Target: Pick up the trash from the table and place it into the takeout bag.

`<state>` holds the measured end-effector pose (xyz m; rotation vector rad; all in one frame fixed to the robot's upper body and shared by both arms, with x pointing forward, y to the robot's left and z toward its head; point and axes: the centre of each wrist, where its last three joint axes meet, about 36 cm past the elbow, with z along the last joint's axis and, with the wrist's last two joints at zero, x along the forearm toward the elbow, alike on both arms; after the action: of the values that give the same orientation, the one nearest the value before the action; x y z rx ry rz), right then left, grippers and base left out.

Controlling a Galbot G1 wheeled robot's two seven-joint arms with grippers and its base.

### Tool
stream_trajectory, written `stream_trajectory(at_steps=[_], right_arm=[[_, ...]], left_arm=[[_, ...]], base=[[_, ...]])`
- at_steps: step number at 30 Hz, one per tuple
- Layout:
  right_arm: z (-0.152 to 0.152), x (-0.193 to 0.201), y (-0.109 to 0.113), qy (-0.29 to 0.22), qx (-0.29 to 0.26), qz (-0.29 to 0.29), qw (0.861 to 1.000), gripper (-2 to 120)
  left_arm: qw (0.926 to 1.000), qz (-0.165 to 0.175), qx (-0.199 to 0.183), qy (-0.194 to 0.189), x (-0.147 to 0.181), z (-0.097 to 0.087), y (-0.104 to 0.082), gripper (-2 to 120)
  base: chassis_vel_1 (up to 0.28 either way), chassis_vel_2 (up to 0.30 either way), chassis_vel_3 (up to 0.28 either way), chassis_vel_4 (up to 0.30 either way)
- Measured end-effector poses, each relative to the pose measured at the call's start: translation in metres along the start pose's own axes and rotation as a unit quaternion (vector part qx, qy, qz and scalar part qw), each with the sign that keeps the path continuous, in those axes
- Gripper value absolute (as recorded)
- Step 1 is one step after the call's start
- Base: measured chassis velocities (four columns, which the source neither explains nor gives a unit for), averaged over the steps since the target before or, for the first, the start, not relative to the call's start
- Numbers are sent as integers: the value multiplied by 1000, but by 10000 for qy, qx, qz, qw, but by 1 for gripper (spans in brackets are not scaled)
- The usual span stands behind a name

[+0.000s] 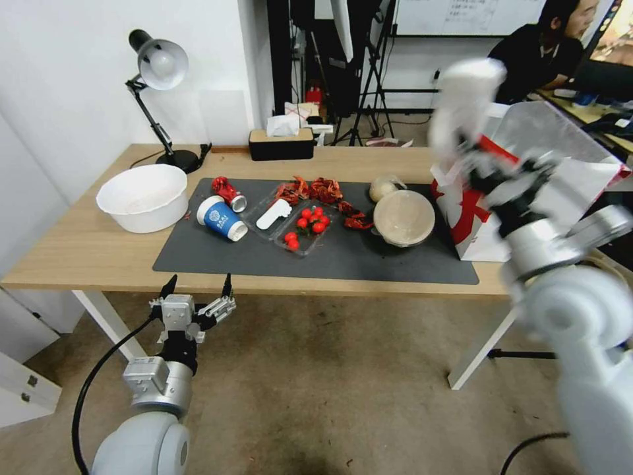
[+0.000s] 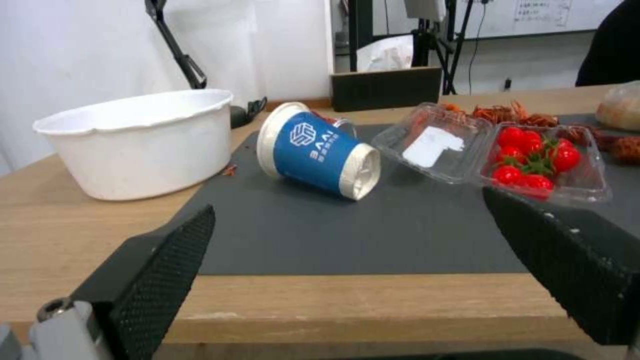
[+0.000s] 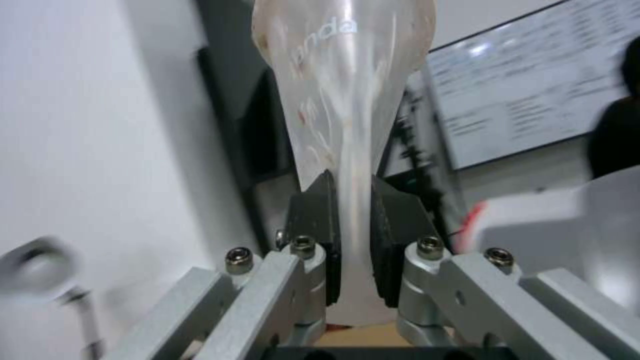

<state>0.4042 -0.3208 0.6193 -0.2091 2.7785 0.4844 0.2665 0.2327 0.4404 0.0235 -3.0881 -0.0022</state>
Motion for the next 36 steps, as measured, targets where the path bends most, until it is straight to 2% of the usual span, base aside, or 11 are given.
stream_trajectory(at_steps=[1, 4, 5, 8, 12, 16, 24, 27, 30, 31, 36], right_arm=[[0, 0, 0, 0, 0, 0, 10000, 8], [-17, -20, -29, -34, 171, 726, 9972, 8], [-17, -20, -29, -34, 171, 726, 9972, 8], [-15, -37, -54, 81, 241, 1391, 9899, 7], [-5, -52, -69, 303, 230, 1859, 9818, 7], [2, -59, -72, 484, 200, 2063, 9771, 7], [7, -61, -69, 591, 145, 2072, 9764, 31], [5, -60, -67, 581, 154, 2054, 9768, 46], [3, -59, -66, 561, 155, 2036, 9773, 53], [0, -58, -64, 518, 127, 1973, 9789, 60], [-9, -49, -52, 266, -71, 1446, 9891, 73]], left_arm=[[10000, 0, 0, 0, 0, 0, 0, 100], [10000, 26, -4, -11, 0, 2, -1, 100], [10000, 26, -4, -11, 0, 2, -1, 100], [10000, 44, -4, -18, -1, 3, -1, 100], [10000, 82, -5, -31, -2, 3, -2, 100], [9999, 95, -5, -36, -2, 4, -2, 100], [9999, 89, -26, -51, -2, 5, 0, 100], [9999, 94, -23, -47, -2, 6, -1, 100], [9999, 96, -21, -47, -2, 6, -1, 100], [9999, 98, -20, -47, -2, 6, -1, 100], [9999, 101, -19, -43, -2, 6, -1, 100]], base=[[0, 0, 0, 0], [0, 0, 0, 0], [0, 0, 0, 0], [0, 0, 0, 0], [0, 0, 0, 0], [0, 0, 0, 0], [0, 0, 0, 0], [0, 0, 0, 0], [0, 0, 0, 0], [0, 0, 0, 0], [0, 0, 0, 0]])
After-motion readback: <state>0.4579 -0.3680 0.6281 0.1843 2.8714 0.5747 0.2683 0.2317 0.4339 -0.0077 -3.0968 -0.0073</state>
